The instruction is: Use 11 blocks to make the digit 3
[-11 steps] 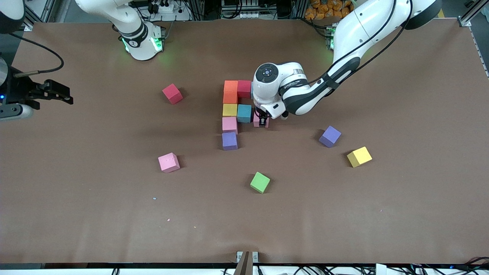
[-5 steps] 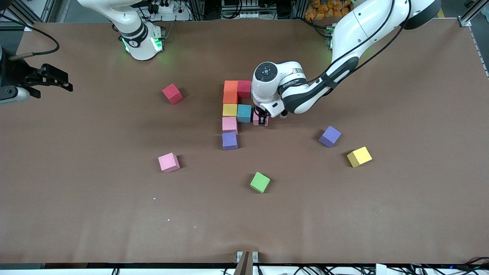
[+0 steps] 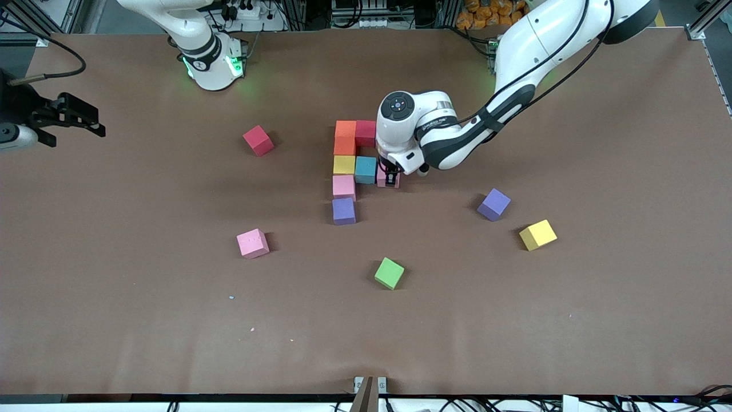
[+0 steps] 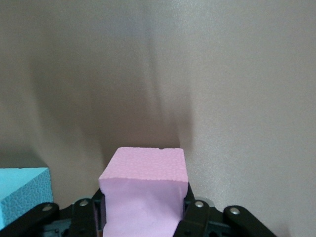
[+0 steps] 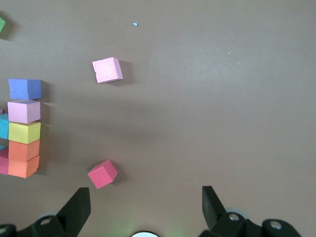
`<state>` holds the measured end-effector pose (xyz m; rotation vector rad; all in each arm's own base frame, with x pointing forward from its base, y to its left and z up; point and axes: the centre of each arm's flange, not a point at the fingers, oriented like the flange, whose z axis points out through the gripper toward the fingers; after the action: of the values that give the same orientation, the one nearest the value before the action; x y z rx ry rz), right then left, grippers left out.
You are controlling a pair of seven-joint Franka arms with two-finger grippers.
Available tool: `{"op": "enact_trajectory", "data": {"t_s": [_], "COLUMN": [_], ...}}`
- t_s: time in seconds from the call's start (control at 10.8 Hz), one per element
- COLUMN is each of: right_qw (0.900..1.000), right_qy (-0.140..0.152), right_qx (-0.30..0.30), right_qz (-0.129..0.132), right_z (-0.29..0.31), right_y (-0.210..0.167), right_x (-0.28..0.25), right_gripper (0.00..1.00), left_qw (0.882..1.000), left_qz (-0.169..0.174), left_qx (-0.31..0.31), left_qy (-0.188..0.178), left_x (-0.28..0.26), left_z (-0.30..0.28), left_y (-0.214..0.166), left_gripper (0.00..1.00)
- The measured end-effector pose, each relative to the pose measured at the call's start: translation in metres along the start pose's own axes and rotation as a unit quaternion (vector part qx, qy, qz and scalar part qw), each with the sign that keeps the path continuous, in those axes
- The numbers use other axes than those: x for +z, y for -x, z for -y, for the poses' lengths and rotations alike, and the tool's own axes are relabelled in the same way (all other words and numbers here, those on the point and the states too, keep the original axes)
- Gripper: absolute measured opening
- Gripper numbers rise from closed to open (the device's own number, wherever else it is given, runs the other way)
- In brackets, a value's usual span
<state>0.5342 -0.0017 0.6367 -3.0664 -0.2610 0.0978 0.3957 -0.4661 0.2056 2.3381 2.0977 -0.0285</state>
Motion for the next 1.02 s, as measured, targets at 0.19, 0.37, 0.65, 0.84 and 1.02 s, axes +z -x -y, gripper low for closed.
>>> {"op": "enact_trajectory", "data": {"t_s": [0.19,0.37,0.65,0.84,1.02], "right_qw": [1.0,0.999,0.998,0.998,0.998], "right_qy": [0.02,0.04,0.046,0.047,0.05], "right_qx": [0.002,0.002,-0.001,0.001,0.009], "right_qz": [-0.014,-0.024,-0.038,-0.038,-0.044], "right_z": [-0.004,-0.007,-0.003,-0.003,-0.007], "right_y": [0.001,0.0,-0.003,-0.001,0.003], "right_x": [-0.009,-0.013,-0.016,-0.021,-0.032], "right_gripper": [1.0,1.0,1.0,1.0,1.0], "left_qw": [1.0,1.0,1.0,1.0,1.0], "left_qz": [0.002,0.007,0.008,0.008,0.008], "left_qx": [-0.002,-0.002,-0.004,-0.005,-0.006], "left_qy": [-0.001,0.0,0.0,-0.001,-0.001], "left_x": [0.001,0.001,0.002,0.003,0.003], "left_z": [0.001,0.001,0.001,0.0,0.0], "left_y": [0.0,0.001,0.001,0.0,0.0], "left_gripper": [0.56,0.56,0.56,0.56,0.56]}}
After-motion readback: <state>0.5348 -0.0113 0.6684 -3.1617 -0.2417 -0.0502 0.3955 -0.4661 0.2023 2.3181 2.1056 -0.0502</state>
